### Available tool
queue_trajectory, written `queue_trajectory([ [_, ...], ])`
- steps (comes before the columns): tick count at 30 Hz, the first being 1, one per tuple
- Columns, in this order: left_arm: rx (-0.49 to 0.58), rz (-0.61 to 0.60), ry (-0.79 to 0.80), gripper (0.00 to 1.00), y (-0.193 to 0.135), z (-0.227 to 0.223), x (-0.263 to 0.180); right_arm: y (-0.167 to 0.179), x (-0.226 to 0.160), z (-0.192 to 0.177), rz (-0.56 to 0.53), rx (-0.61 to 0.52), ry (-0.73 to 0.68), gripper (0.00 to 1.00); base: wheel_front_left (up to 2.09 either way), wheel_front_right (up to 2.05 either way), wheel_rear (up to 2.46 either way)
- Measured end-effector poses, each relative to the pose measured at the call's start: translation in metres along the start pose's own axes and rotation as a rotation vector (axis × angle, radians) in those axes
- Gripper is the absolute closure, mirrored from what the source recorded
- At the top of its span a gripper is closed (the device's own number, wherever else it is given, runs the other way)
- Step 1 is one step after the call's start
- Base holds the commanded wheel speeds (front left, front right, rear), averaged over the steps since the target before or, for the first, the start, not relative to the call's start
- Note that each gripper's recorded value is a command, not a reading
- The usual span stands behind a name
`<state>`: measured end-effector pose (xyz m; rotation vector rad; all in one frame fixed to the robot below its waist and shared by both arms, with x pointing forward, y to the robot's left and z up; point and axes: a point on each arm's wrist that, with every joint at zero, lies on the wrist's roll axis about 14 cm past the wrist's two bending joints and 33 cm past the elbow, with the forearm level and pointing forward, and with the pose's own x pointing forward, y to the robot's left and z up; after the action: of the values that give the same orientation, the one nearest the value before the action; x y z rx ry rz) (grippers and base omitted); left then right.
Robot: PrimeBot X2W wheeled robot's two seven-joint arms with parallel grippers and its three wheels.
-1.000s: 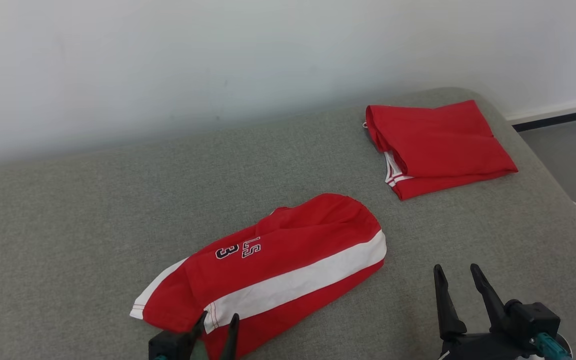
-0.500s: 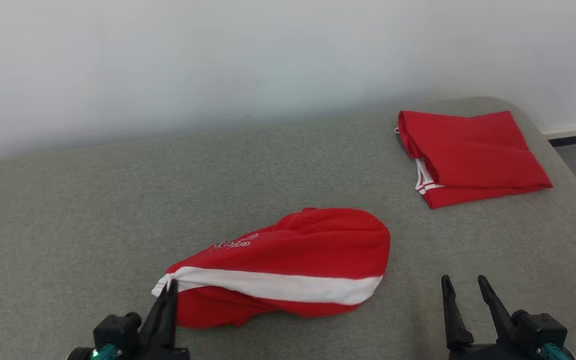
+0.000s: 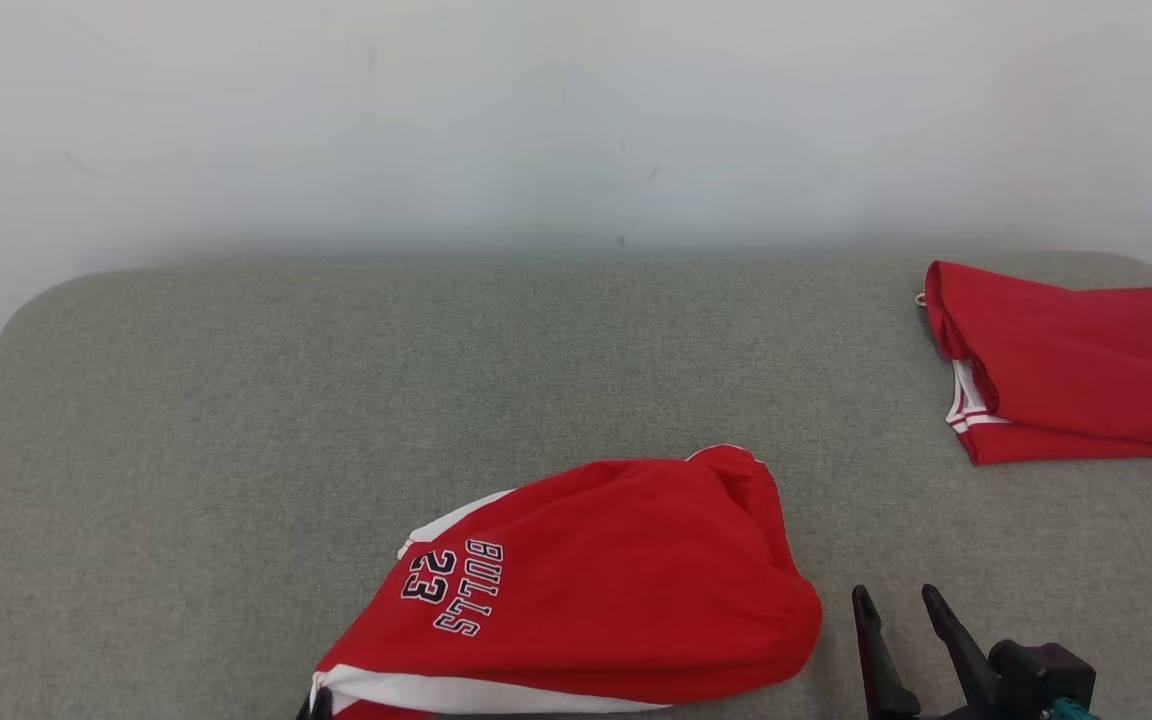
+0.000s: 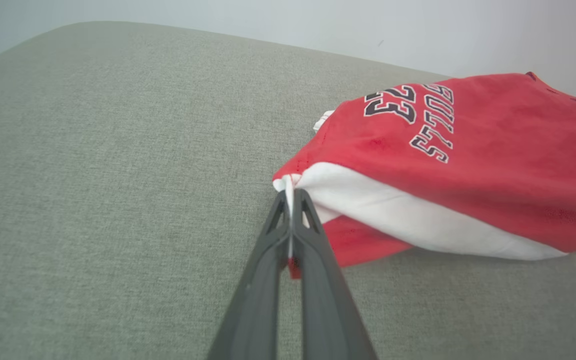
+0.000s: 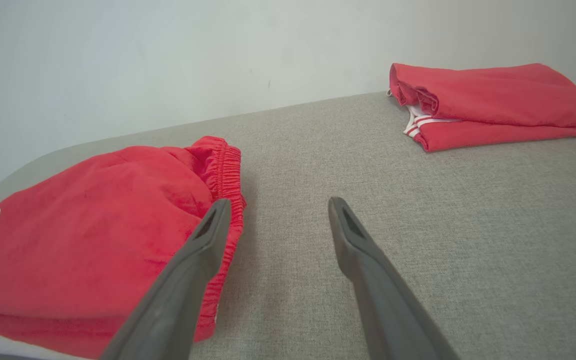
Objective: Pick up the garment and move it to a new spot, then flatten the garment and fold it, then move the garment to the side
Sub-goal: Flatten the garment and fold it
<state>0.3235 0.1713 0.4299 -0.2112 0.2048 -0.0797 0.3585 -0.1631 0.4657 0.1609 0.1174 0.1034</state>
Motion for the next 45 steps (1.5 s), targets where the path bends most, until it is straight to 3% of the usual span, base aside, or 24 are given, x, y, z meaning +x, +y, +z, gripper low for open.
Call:
queue_trajectory([
  [1,-0.005,0.005,-0.007,0.0,0.001,0.001,-0.001,0.001,0.0,-0.002,0.005,0.003,0.006,0.0,0.0,0.0,0.0],
  [8,0.008,0.077,-0.167,0.0,0.016,0.043,-0.003,0.015,0.01,-0.01,0.079,-0.026,0.072,0.0,0.0,0.0,0.0],
  [21,0.044,0.178,-0.293,0.0,0.036,0.079,-0.017,0.032,0.078,0.005,0.188,-0.133,0.19,0.0,0.0,0.0,0.0],
  [29,0.037,0.224,-0.297,0.0,0.046,0.077,-0.029,0.038,0.088,-0.042,0.205,-0.155,0.449,0.0,0.0,0.0,0.0],
  [30,0.036,0.23,-0.299,0.0,0.048,0.077,-0.03,0.042,0.089,-0.044,0.216,-0.143,0.457,0.54,0.0,0.0,0.0],
  [31,0.035,0.235,-0.3,0.0,0.049,0.077,-0.031,0.047,0.09,-0.043,0.227,-0.128,0.452,1.0,0.0,0.0,0.0],
  [35,0.033,0.242,-0.297,0.0,0.05,0.076,-0.031,0.059,0.101,-0.025,0.255,-0.082,0.384,1.0,0.0,0.0,0.0],
  [41,0.025,0.231,-0.292,0.0,0.047,0.075,-0.026,0.058,0.139,0.041,0.243,-0.034,0.168,1.0,0.0,0.0,0.0],
  [45,0.026,0.229,-0.287,0.0,0.049,0.074,-0.023,0.063,0.152,0.047,0.228,-0.015,0.157,1.0,0.0,0.0,0.0],
])
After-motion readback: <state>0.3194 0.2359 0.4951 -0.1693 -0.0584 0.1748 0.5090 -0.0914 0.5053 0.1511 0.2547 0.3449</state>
